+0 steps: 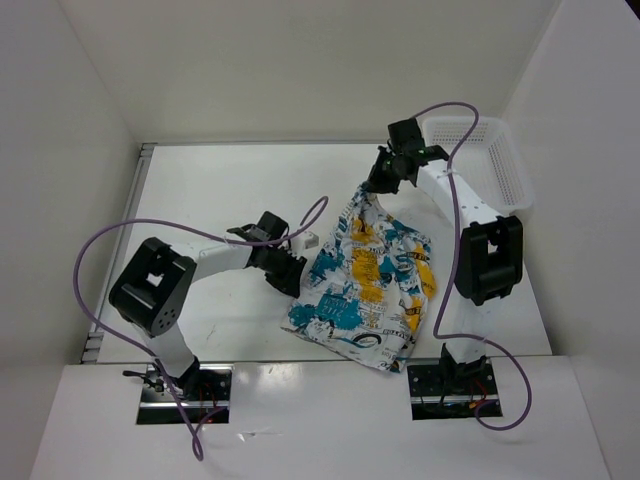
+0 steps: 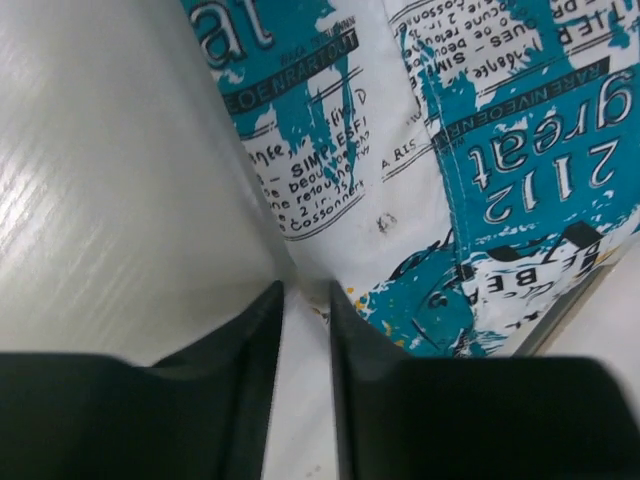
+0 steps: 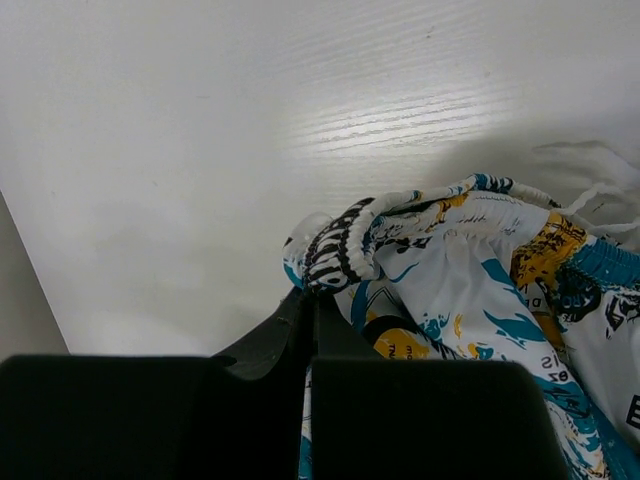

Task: Fold and stack the shorts
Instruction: Flatten the shorts out

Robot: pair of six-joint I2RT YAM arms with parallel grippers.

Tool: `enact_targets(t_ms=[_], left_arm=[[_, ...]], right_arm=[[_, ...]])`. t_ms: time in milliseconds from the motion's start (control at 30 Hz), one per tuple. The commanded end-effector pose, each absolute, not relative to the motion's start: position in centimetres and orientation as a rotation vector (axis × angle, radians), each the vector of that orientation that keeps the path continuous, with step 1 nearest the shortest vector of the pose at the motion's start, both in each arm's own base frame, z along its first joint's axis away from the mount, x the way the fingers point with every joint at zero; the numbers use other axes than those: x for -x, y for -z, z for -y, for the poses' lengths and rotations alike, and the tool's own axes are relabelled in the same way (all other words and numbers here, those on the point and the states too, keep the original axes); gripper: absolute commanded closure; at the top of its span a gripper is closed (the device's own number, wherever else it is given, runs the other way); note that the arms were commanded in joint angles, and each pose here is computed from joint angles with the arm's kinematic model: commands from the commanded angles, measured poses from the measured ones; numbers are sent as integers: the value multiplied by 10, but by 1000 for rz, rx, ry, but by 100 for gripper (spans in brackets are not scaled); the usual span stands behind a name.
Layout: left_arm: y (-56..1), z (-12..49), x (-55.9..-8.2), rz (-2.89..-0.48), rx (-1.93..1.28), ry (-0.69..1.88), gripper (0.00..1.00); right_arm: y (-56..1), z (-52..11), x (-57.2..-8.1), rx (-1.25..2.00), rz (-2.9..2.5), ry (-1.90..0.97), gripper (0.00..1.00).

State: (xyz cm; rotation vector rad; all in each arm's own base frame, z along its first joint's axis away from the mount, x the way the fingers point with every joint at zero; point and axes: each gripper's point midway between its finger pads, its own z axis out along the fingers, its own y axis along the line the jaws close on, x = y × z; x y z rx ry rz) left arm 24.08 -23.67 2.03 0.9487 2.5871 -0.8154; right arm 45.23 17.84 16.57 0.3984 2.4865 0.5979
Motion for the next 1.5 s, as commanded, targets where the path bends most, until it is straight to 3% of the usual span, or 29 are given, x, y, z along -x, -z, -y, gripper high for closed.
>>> enact_targets(t_ms=[0, 67, 167, 367, 833, 867, 900, 1067, 1100, 1133, 1200, 1333, 1367, 1400, 1467], left_arm=[[-17, 248, -246, -2544, -974, 867, 71], [-17, 251, -249, -2534, -976, 880, 78], [-21, 254, -252, -2531, -978, 892, 100], [-36, 237, -278, -2500, -880, 841, 100], [-104, 121, -378, -2467, -432, 521, 100], [-115, 121, -383, -2450, -433, 518, 87], [-119, 113, -379, -2477, -410, 499, 84], [-120, 104, -340, -2507, -399, 473, 83], [-123, 101, -330, -2495, -397, 460, 77], [-104, 99, -312, -2539, -393, 466, 57], [-100, 95, -304, -2510, -384, 458, 56], [-78, 96, -293, -2547, -380, 505, 91], [-72, 96, -292, -2565, -377, 508, 96], [-65, 96, -294, -2591, -374, 512, 96], [-57, 99, -299, -2594, -377, 527, 82]], right_arm=[[-179, -172, -458, -380, -2427, -615, 100], [-177, -173, -457, -376, -2431, -625, 100], [-172, -172, -452, -380, -2444, -621, 100], [-170, -173, -450, -374, -2441, -635, 100], [-183, -182, -491, -370, -2402, -636, 100], [-183, -184, -490, -364, -2405, -650, 100], [-183, -184, -490, -364, -2405, -650, 100], [-176, -181, -479, -368, -2418, -646, 100], [-183, -182, -477, -360, -2407, -661, 100], [-183, -181, -474, -360, -2410, -660, 100], [-178, -181, -473, -362, -2416, -658, 100], [-176, -180, -465, -362, -2430, -664, 100], [-176, -180, -465, -362, -2430, -664, 100], [-171, -180, -463, -353, -2441, -657, 100], [-176, -179, -462, -351, -2432, -660, 100]])
